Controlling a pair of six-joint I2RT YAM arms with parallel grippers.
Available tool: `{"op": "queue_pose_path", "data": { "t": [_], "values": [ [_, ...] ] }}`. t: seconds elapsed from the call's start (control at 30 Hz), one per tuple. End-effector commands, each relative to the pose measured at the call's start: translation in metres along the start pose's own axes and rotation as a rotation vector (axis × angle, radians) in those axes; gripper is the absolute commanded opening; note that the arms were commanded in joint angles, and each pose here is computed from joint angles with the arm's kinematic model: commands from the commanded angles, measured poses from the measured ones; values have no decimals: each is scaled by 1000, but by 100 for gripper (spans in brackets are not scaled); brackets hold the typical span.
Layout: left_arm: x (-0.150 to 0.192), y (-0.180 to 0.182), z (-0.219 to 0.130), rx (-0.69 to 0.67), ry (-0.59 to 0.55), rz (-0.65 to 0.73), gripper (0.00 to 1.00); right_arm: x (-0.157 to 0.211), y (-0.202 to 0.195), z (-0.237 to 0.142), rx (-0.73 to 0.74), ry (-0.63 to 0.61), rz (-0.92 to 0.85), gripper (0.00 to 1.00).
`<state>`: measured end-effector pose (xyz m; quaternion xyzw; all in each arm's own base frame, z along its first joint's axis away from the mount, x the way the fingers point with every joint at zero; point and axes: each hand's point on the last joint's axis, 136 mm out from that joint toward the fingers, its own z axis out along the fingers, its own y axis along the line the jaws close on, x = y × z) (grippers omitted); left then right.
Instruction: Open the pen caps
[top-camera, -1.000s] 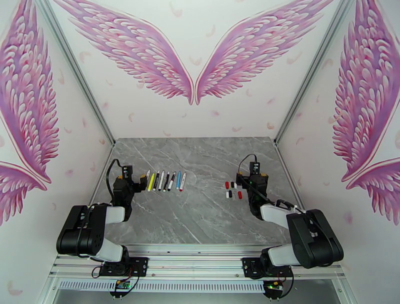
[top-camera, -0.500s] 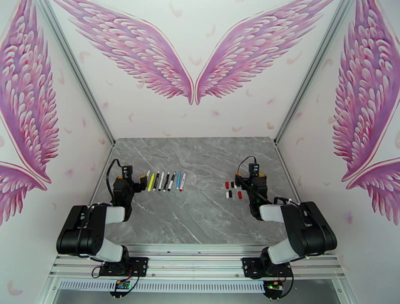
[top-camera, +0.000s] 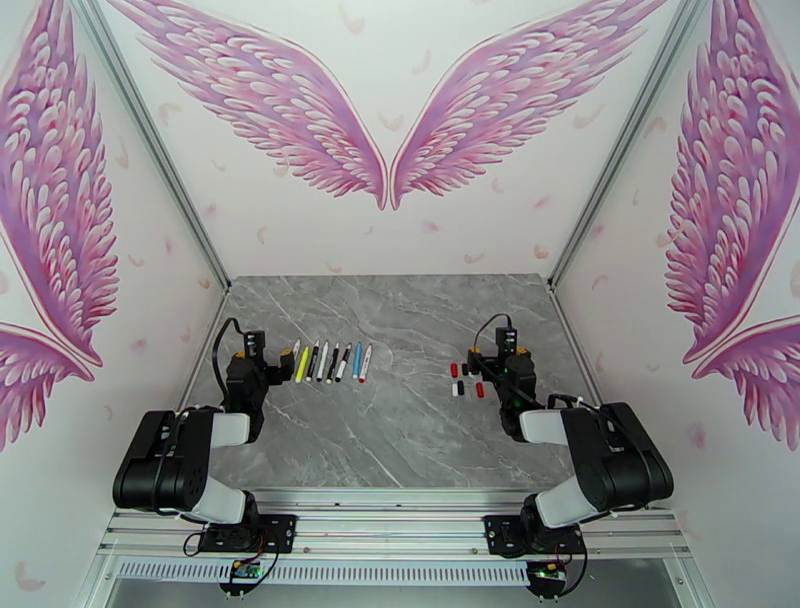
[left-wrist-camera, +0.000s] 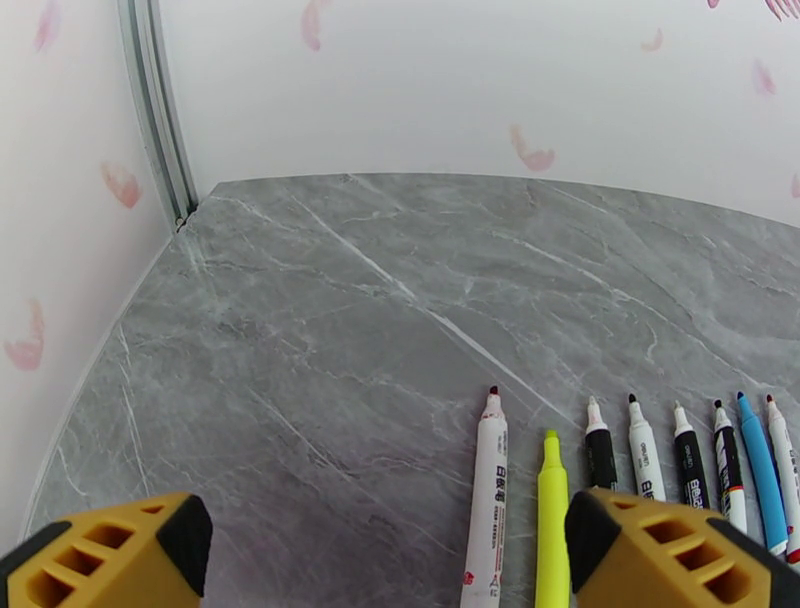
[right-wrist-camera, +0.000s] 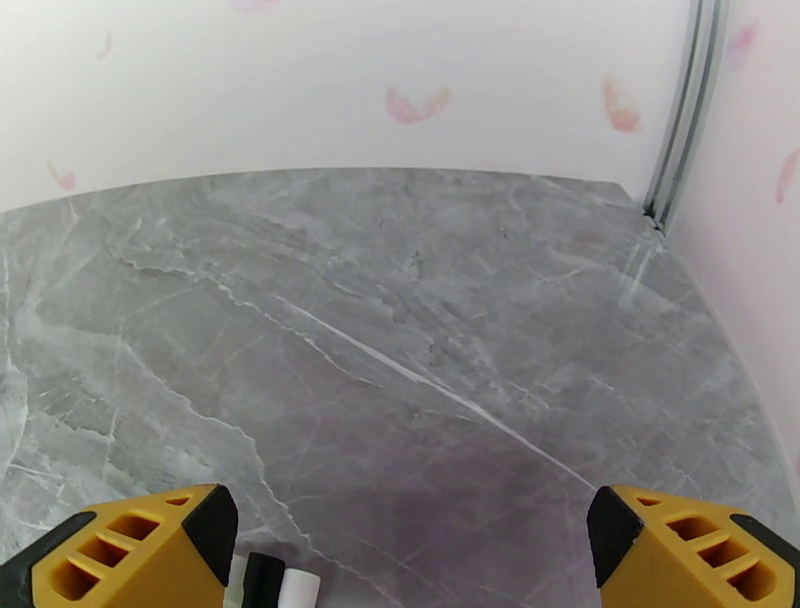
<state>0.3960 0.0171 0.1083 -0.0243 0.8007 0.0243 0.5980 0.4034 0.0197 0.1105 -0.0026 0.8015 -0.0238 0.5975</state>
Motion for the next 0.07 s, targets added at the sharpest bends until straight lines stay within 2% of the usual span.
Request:
{"op": "queue_pose_path", "data": {
  "t": [0.0, 0.03],
  "values": [
    [-6, -1, 5, 0, -5, 5, 99, 1, 1, 0, -12, -9, -11, 99],
    [-6, -1, 5, 0, -6, 5, 99, 2, 2, 0, -14, -8, -10, 99]
  ]
}}
